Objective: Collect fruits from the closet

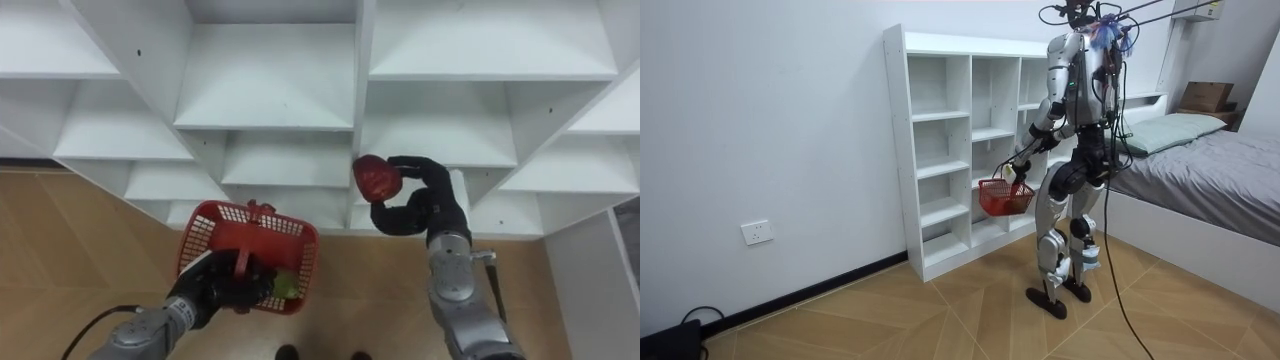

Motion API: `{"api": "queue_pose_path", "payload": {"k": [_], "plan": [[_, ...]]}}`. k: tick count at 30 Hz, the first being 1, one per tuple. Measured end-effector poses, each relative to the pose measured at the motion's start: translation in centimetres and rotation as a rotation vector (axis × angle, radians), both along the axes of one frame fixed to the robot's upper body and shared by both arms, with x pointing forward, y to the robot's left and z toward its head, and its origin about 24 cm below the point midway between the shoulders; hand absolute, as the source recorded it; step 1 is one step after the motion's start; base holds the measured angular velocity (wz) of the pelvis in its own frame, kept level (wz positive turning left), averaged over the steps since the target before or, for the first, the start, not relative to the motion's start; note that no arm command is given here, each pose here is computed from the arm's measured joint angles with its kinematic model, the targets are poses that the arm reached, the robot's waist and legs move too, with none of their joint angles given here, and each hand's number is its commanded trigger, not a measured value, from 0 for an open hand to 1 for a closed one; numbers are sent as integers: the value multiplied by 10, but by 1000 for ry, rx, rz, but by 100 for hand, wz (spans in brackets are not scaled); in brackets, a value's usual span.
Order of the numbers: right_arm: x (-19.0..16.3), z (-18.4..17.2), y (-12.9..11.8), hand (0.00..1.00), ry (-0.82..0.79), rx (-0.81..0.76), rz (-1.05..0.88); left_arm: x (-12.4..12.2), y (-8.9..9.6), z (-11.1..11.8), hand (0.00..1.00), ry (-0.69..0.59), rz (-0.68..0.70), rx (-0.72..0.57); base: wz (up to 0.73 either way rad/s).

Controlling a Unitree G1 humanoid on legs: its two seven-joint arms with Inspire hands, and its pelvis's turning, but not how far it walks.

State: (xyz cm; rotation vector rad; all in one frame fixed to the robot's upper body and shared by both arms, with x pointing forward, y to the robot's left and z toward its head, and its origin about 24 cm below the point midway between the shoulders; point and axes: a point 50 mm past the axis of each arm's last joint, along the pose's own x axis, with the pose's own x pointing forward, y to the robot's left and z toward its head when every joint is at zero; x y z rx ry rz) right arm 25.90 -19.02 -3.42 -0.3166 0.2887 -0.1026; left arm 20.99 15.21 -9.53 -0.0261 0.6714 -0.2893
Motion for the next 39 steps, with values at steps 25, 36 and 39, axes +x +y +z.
{"api": "queue_pose_path", "payload": {"k": [25, 36, 39], "plan": [[-6, -5, 26, 100, 33, 4, 178, 0, -12, 0, 100, 0, 3, -37, 0], [-14, -6, 37, 100, 36, -43, 275, 0, -13, 2, 100, -28, -6, -36, 2], [-15, -7, 38, 100, 41, -40, 287, 1, -13, 3, 100, -37, -5, -37, 0]]}}
